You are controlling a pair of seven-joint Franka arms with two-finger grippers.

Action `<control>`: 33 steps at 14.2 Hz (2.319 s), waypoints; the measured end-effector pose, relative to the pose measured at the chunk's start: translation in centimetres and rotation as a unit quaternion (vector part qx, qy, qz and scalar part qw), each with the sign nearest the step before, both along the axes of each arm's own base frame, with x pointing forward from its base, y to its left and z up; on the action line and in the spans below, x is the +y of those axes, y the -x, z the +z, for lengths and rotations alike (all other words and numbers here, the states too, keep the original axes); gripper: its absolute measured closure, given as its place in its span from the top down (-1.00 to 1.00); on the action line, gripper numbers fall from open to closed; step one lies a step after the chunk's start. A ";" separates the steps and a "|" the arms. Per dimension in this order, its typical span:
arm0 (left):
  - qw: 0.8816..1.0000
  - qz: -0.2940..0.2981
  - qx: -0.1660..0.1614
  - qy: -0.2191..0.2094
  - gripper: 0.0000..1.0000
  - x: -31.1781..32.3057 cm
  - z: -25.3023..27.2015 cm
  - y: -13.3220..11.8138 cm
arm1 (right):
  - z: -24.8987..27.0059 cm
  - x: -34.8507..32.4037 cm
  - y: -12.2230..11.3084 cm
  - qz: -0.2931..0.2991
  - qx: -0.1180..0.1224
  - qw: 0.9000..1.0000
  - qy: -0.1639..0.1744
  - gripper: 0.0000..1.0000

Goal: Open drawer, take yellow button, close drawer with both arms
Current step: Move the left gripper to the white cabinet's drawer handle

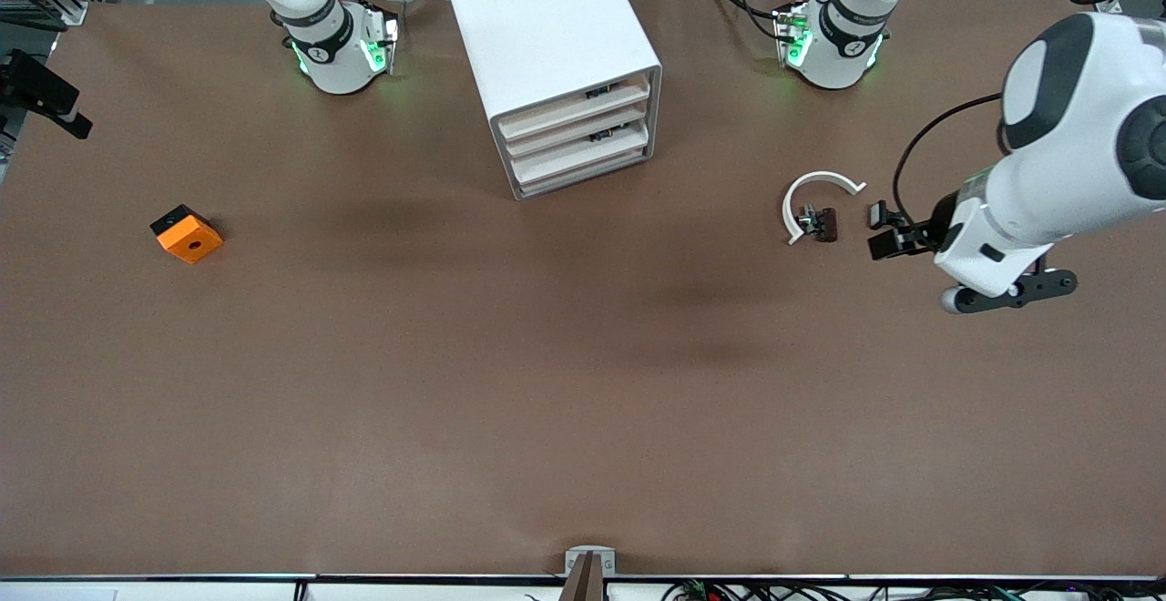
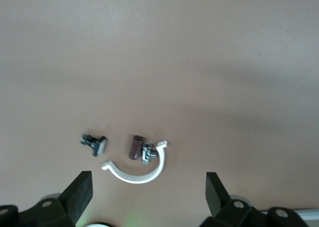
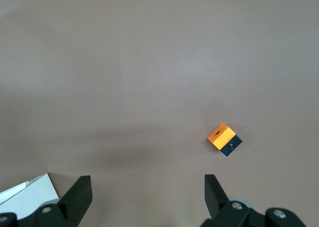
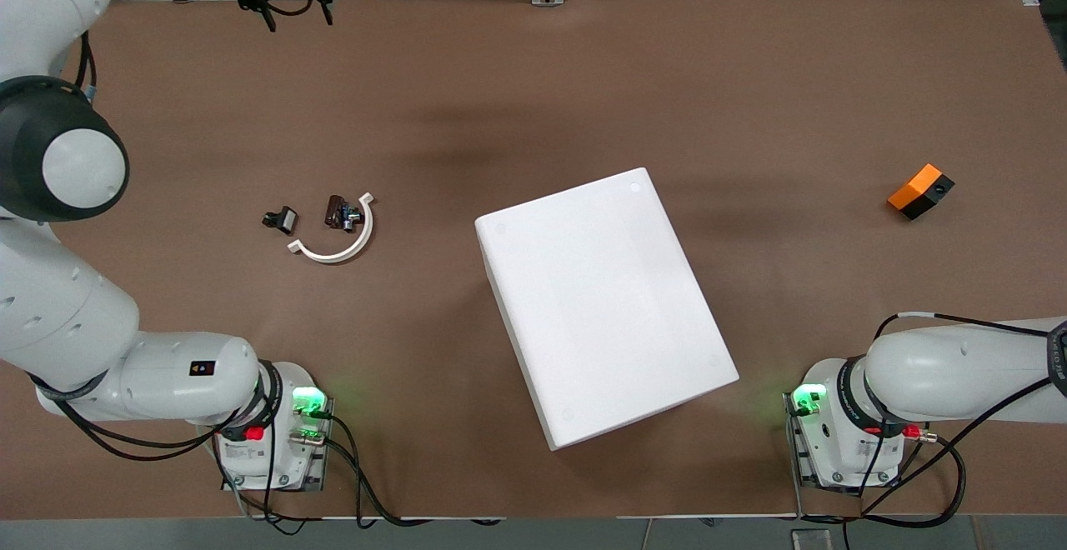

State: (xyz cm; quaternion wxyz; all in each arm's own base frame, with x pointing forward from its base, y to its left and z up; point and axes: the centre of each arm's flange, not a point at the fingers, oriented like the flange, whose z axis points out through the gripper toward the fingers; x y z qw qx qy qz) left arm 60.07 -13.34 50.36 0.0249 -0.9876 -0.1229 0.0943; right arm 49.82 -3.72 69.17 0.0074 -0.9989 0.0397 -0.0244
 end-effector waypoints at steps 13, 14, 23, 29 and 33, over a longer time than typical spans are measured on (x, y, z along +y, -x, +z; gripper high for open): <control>0.934 0.334 0.083 -0.101 1.00 -15.7 -10.4 3.5 | -3.3 -0.5 -2.3 -0.005 0.030 1.000 0.000 1.00; 0.925 0.353 0.088 -0.111 1.00 -16.3 -11.3 3.7 | -4.6 -0.5 -3.1 -0.005 0.040 0.999 0.000 1.00; 0.807 0.548 0.138 -0.170 1.00 -18.7 -15.8 3.3 | -7.8 -0.4 -5.9 -0.002 0.061 0.998 0.003 1.00; 0.768 0.571 0.251 -0.146 1.00 -20.9 -18.0 4.1 | -10.8 -1.0 -7.3 -0.007 0.088 0.996 0.004 1.00; 0.719 0.598 0.305 -0.178 1.00 -23.9 -21.2 5.9 | -10.4 -0.8 -7.3 -0.006 0.084 0.996 0.004 1.00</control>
